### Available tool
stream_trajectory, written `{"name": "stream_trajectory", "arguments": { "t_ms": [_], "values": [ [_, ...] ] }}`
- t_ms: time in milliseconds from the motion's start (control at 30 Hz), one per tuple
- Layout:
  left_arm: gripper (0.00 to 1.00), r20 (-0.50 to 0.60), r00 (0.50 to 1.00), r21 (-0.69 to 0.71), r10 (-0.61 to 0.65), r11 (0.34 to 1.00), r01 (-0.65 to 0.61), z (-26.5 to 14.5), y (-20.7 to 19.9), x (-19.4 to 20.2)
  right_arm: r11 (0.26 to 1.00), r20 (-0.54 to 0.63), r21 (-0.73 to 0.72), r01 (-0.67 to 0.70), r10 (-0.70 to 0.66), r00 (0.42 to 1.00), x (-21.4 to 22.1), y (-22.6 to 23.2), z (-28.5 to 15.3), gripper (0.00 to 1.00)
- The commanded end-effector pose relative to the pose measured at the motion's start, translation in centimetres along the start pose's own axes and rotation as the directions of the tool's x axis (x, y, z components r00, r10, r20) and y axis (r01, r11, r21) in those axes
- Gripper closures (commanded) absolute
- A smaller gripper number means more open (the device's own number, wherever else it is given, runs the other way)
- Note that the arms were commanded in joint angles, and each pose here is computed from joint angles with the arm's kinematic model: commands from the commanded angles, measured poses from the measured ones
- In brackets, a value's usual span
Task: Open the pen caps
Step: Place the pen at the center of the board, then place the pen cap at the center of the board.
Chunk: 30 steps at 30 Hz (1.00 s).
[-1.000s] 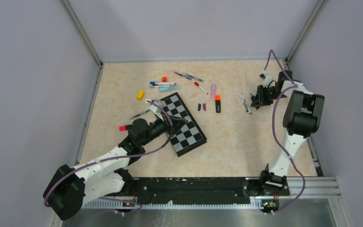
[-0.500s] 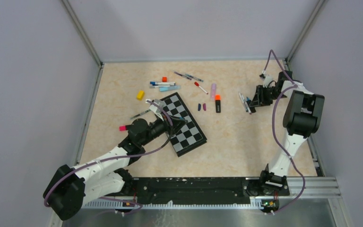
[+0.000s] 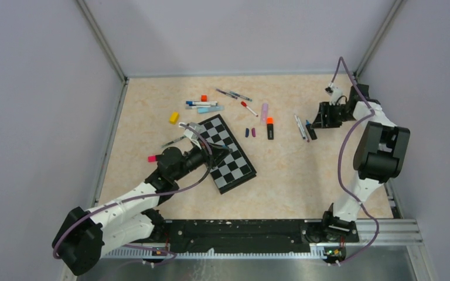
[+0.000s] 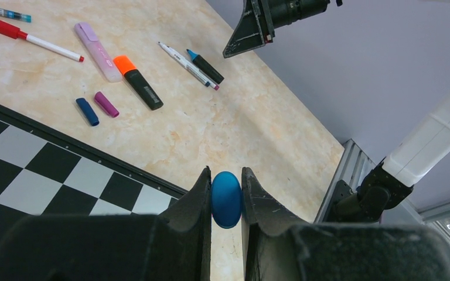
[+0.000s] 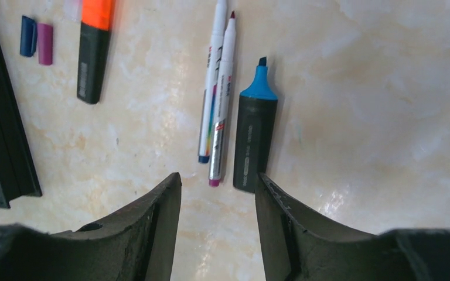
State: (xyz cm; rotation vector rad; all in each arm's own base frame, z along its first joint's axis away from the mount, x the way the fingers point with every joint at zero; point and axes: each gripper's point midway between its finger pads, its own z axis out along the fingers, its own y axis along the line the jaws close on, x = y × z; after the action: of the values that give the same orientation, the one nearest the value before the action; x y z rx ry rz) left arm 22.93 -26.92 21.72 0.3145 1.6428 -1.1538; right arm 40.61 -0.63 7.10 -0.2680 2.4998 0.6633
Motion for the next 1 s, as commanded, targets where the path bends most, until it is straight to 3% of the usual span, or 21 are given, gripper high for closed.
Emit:
{"name": "stream_trajectory", "arguments": {
  "t_ms": [0, 567, 800, 967],
  "values": [
    [1.0, 0.055, 0.998, 0.045, -0.021, 0.999, 0.019, 0.1, -1.8, -2.6, 0.997, 0.094, 0.024, 0.077, -0.079, 0.992, -1.9, 1.6, -3.1, 0.51],
    [0.99, -0.029, 0.994, 0.007, -0.105, 0.994, 0.105, 1.9, -2.4, -3.6, 0.977, 0.283, -0.092, 0.194, -0.161, 0.945, 0.5, 9.5, -8.1, 0.51],
    [1.0, -0.121, 0.981, -0.085, -0.152, 0.986, 0.143, 4.9, -1.4, -3.5, 0.978, 0.33, -0.115, 0.175, -0.128, 0.935, 2.6, 10.3, -7.7, 0.46],
    [1.0, -0.221, 0.966, -0.229, -0.132, 0.97, 0.08, 8.1, 0.4, -1.7, 0.978, 0.362, -0.138, 0.159, -0.1, 0.927, 2.9, 10.3, -8.1, 0.46]
  ]
}}
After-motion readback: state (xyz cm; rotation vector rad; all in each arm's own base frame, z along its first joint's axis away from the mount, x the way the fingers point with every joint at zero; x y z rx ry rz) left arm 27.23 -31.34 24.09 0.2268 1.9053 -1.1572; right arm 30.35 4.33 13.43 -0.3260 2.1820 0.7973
